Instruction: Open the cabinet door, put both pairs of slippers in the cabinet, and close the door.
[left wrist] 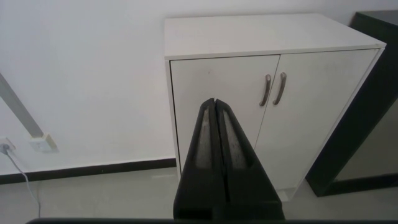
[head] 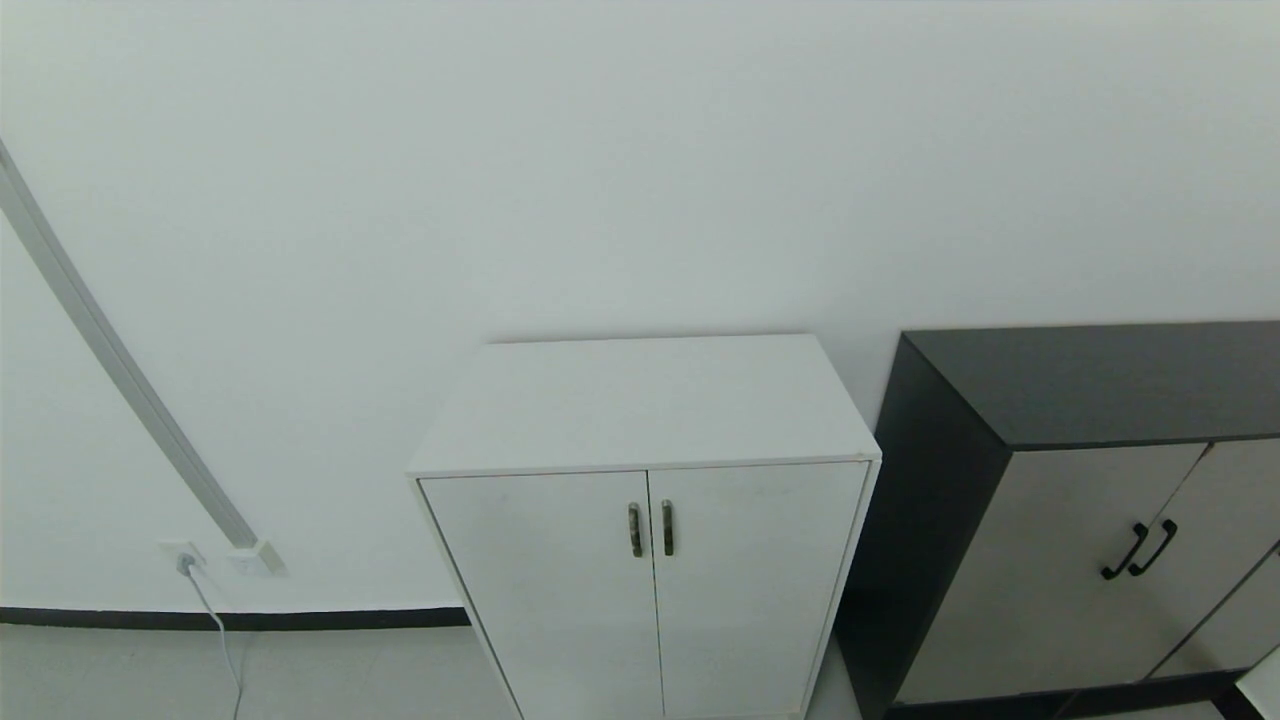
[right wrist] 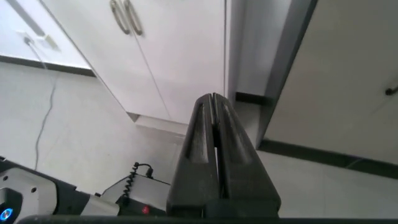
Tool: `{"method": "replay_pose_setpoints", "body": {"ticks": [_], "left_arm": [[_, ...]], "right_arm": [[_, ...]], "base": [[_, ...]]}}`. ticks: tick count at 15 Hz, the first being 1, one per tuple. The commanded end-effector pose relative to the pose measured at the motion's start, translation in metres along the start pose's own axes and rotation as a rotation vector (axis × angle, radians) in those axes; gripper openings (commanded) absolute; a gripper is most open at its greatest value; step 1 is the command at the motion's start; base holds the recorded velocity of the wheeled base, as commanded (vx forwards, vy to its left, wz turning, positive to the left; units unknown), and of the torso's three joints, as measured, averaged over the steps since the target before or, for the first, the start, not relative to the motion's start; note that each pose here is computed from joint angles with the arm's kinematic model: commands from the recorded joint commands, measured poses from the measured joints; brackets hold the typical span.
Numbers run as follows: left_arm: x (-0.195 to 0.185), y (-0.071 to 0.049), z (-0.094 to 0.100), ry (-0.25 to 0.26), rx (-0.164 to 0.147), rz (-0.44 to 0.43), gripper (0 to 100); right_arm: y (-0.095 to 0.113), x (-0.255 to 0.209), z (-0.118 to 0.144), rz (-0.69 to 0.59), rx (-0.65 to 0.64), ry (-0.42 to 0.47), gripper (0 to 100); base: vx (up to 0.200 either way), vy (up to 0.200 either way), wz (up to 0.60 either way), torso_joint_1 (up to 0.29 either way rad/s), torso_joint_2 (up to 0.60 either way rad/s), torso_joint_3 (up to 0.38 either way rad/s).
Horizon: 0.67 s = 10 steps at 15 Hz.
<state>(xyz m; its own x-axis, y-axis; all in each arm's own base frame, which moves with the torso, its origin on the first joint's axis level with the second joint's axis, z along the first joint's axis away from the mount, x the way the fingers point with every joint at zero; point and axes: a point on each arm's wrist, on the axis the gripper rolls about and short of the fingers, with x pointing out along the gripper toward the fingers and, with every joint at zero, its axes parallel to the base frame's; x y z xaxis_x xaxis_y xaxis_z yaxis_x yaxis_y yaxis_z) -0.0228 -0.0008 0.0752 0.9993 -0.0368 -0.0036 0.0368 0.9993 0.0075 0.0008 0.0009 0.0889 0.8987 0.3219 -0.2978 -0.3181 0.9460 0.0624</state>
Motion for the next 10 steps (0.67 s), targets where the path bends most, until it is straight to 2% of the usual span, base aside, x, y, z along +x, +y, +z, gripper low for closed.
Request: {"method": "replay_pose_setpoints", "body": {"ticks": [1, 3, 4, 8, 10], "left_arm": [[0.0001, 0.0, 0.0, 0.001, 0.0, 0.0, 0], [0.0001, 0.0, 0.0, 0.001, 0.0, 0.0, 0], [0.0001, 0.0, 0.0, 0.001, 0.0, 0.0, 0], [0.0001, 0.0, 0.0, 0.001, 0.0, 0.0, 0], [0.0001, 0.0, 0.0, 0.001, 0.0, 0.0, 0]], "right_arm": [[0.0, -0.0001, -0.0012, 0.003, 0.0, -0.002, 0], [-0.0001, -0.0067, -0.0035, -0.013, -0.089, -0.077, 0], [0.0001, -0.0099, -0.0051, -0.02, -0.19, -0.118, 0], [0.0003, -0.0092, -0.0067, -0.039, -0.199, -0.116, 0], [0.0013, -0.009, -0.0067, -0.151, -0.181, -0.11, 0]], "base": [[0.0, 0.0, 0.0, 0.0, 0.0, 0.0], [0.0, 0.0, 0.0, 0.0, 0.0, 0.0], [0.0, 0.0, 0.0, 0.0, 0.0, 0.0], [0.0, 0.0, 0.0, 0.0, 0.0, 0.0], [0.0, 0.0, 0.0, 0.0, 0.0, 0.0]]}}
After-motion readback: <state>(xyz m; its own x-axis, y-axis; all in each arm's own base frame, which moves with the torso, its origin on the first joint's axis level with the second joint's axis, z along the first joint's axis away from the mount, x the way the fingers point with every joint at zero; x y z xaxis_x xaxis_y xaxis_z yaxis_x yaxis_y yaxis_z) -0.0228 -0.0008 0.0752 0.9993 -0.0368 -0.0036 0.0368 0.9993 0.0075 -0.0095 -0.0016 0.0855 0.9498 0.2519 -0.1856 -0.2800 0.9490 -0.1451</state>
